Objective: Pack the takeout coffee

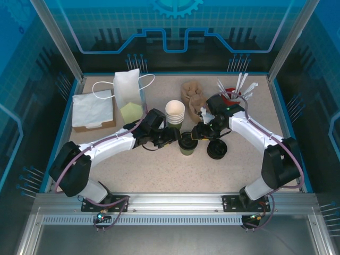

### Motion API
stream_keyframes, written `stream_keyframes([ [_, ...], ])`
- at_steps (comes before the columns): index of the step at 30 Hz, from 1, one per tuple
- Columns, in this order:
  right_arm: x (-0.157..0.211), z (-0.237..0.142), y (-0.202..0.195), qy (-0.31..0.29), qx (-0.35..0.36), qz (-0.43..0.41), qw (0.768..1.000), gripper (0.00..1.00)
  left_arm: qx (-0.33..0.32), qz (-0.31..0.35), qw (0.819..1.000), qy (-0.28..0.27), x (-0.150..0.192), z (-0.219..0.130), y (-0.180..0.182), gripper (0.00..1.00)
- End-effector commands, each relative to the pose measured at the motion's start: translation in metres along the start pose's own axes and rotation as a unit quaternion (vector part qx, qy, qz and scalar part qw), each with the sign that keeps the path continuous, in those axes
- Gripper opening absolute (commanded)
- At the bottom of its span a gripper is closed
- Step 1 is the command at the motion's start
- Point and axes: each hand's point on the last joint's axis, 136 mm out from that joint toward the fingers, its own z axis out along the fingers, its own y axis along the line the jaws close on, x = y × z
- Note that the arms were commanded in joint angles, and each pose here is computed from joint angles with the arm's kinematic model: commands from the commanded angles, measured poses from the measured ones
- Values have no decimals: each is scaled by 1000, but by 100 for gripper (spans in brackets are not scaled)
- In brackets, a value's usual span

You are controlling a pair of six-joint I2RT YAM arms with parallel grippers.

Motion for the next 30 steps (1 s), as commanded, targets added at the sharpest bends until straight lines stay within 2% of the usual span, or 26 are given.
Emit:
stream_keyframes([
  [1,21,14,-13,46,38,9,998,43,33,-8,999,1,0,-9,-11,61],
  [6,15,7,-6,29,31,-3,999,45,52,-9,999,-9,-4,-15,-17,66],
  [9,4,-6,2,-3,25,-18,1000,47,51,5,999,-13,-6,-21,-22,71],
  [15,-10,-36,18,-62,3,-30,998,67,48,14,999,-20,-11,-26,-28,75],
  [18,-1,-32,18,-45,-7,-21,999,76,46,29,998,-40,-16,-34,-31,77],
  [23,10,-9,22,-14,-44,4,999,83,34,44,997,-56,-16,-48,-27,79],
  [30,9,10,36,13,-70,3,997,84,10,46,998,-51,-5,-60,-12,79],
])
